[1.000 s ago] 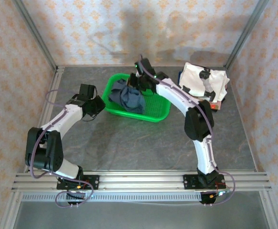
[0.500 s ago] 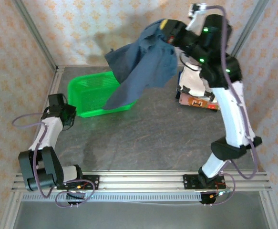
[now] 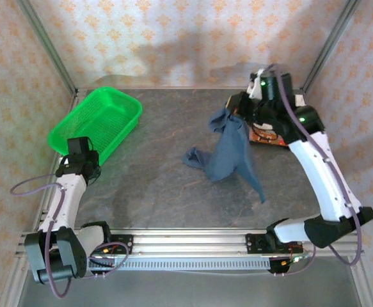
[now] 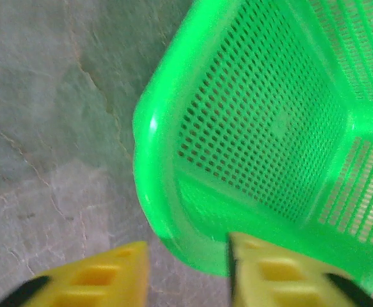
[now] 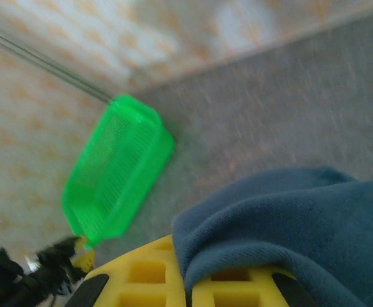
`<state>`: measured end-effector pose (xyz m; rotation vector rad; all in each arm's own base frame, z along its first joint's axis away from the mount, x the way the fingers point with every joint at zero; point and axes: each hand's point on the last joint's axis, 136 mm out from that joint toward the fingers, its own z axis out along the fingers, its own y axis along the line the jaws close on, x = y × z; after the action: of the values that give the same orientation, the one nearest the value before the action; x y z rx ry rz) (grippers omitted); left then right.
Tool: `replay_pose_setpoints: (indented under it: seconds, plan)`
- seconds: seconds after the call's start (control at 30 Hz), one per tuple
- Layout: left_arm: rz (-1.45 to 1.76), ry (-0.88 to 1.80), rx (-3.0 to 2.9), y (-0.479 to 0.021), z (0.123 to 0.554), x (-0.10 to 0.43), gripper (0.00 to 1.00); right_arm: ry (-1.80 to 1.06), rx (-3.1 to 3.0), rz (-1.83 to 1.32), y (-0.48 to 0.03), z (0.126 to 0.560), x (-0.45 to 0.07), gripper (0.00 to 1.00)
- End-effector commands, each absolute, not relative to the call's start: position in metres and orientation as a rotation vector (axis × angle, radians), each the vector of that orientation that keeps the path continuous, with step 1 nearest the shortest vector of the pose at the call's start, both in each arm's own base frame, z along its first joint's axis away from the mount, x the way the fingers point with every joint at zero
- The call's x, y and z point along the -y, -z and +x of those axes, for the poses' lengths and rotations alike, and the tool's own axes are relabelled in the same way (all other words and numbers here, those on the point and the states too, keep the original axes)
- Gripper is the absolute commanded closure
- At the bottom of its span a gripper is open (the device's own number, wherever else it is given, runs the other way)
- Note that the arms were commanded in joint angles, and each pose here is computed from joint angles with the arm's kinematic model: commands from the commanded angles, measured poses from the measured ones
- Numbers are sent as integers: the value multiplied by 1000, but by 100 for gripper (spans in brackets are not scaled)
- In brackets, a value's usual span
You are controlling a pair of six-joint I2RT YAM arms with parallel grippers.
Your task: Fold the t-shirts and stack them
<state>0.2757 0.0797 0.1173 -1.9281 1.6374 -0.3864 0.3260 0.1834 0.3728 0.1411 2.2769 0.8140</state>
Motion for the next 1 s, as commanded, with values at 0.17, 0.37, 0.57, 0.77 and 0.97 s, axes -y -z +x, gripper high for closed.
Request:
replay_pose_setpoints:
  seconds: [0.17, 0.37, 0.57, 0.77, 0.97]
  plan:
    - [-1777, 459, -1678, -161, 294, -48, 20, -891, -2368, 134, -310, 346, -207, 100]
    - [-1583, 420, -1828, -195, 299, -36, 6, -937, -2410, 76, -299, 344, -223, 100]
    - [-1402, 402, -1917, -226, 300, -31, 0, -989, -2508, -59, -288, 330, -252, 100]
    - [-1216, 445, -1998, -248, 309, -11, 0, -931, -2593, -37, -256, 333, -258, 100]
    - [-977, 548, -2162, -242, 339, 44, 8, -846, -2638, 11, -231, 335, -249, 100]
